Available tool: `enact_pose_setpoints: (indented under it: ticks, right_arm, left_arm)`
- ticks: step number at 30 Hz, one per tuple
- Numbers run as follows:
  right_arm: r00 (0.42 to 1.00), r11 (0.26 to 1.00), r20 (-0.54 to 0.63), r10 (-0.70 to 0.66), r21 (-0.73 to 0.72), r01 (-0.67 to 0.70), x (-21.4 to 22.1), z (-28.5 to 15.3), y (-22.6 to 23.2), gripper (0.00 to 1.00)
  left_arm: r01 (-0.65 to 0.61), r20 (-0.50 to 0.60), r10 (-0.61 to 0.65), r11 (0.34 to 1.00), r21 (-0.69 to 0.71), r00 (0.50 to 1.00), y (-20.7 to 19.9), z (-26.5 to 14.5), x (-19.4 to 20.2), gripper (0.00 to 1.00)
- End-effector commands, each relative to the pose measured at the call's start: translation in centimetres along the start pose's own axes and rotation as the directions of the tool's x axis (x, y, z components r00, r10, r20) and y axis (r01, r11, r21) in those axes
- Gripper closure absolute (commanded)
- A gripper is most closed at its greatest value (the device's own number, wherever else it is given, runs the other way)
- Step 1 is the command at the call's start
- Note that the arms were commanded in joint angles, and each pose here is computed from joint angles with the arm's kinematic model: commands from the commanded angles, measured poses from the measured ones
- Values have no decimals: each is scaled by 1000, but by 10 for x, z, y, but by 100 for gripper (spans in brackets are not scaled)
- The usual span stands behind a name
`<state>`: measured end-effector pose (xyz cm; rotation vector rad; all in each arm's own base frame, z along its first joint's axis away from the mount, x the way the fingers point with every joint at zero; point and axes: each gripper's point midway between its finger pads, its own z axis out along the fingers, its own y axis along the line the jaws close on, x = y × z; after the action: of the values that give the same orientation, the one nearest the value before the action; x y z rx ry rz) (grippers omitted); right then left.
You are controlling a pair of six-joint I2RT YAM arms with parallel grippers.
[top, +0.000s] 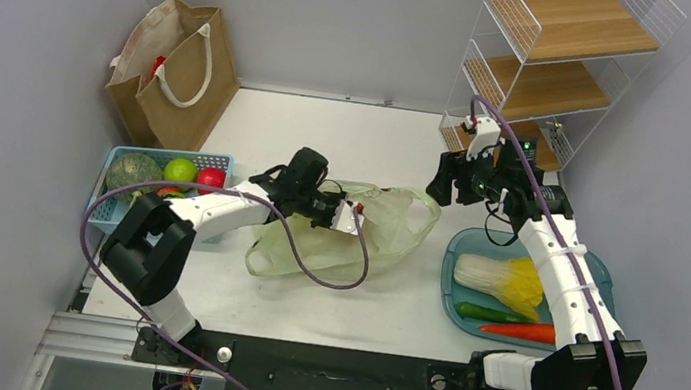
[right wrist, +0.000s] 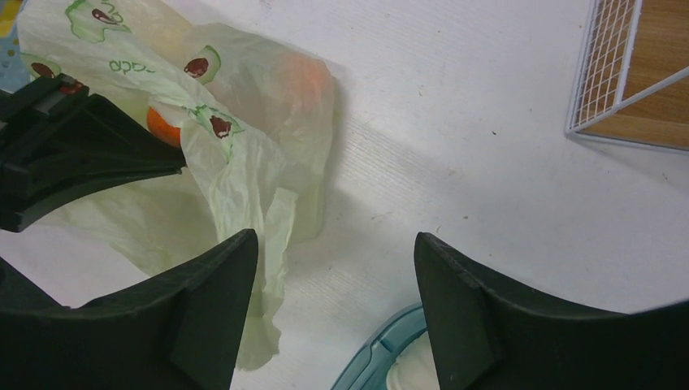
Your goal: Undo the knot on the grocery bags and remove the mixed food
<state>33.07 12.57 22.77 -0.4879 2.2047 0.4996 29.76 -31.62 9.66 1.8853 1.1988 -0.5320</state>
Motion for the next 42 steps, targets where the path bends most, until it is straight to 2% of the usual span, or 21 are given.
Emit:
enact_pose_setpoints:
  ticks: [1,3,4,7,8,9,10,11,12,13,16,17,19,22,23,26,27,29,35,39,42]
  right_arm:
    - [988,995,132,-75,-52,82,-38,-25,18,34]
    - [979,989,173,-107,-81,122,-47,-36,28,34]
    - [970,983,202,-132,-96,154,-51,-43,34,33]
    - [952,971,252,-175,-117,209,-57,-58,48,33]
    - [947,966,266,-180,-135,221,-58,-62,56,32]
    - [945,962,271,-184,-147,230,-59,-65,61,32]
    - [938,951,280,-206,-168,259,-57,-69,72,31]
    - [930,939,282,-234,-182,291,-55,-70,84,31]
    - [910,924,302,-283,-170,343,-55,-75,90,31]
    - [897,907,301,-323,-173,384,-48,-73,101,31]
    - [808,855,405,-429,-106,507,-54,-83,116,31]
    - [807,856,405,-430,-100,507,-49,-80,120,31]
    - [832,883,405,-379,-111,456,-54,-73,125,30]
    - [910,948,355,-215,-146,281,-67,-65,126,30]
    - [949,971,300,-100,-177,159,-66,-54,123,30]
    - [958,951,247,148,-302,-69,-88,-51,125,30]
    - [941,920,226,252,-358,-160,-97,-49,127,29]
    - [914,869,203,351,-433,-238,-109,-51,135,28]
    - [869,728,116,480,-606,-321,-121,-55,166,21]
    - [874,698,100,475,-648,-305,-118,-59,176,19]
    - [893,714,96,440,-641,-283,-109,-56,181,19]
  left_arm:
    - [114,122,-108,993,-43,987,15,-35,-49,100]
    - [284,168,-274,958,-38,947,19,-49,-62,100]
    - [314,206,-302,949,-31,931,25,-58,-75,100]
    - [491,290,-471,871,4,833,38,-83,-101,100]
    - [496,332,-470,868,6,818,43,-92,-115,100]
    - [560,354,-530,828,21,770,45,-99,-121,100]
    - [557,402,-512,830,5,759,53,-110,-134,100]
    - [613,426,-561,790,21,709,54,-119,-141,100]
    - [621,452,-558,784,13,696,60,-124,-147,100]
    - [663,471,-595,748,29,651,63,-130,-153,100]
    - [713,518,-633,699,63,575,75,-145,-164,100]
    - [745,525,-670,660,98,525,75,-148,-168,100]
    - [753,560,-671,647,122,486,78,-158,-178,100]
    - [720,623,-599,689,81,503,80,-170,-193,100]
    - [707,642,-562,706,43,522,81,-176,-195,100]
    - [646,648,-460,761,-64,606,81,-179,-197,100]
    - [637,653,-435,766,-93,619,83,-182,-198,100]
    - [616,663,-396,778,-125,635,88,-186,-202,100]
    - [576,681,-359,810,-114,639,90,-185,-217,100]
    - [561,684,-346,821,-111,642,88,-183,-222,100]
    - [555,695,-338,825,-105,635,87,-185,-228,100]
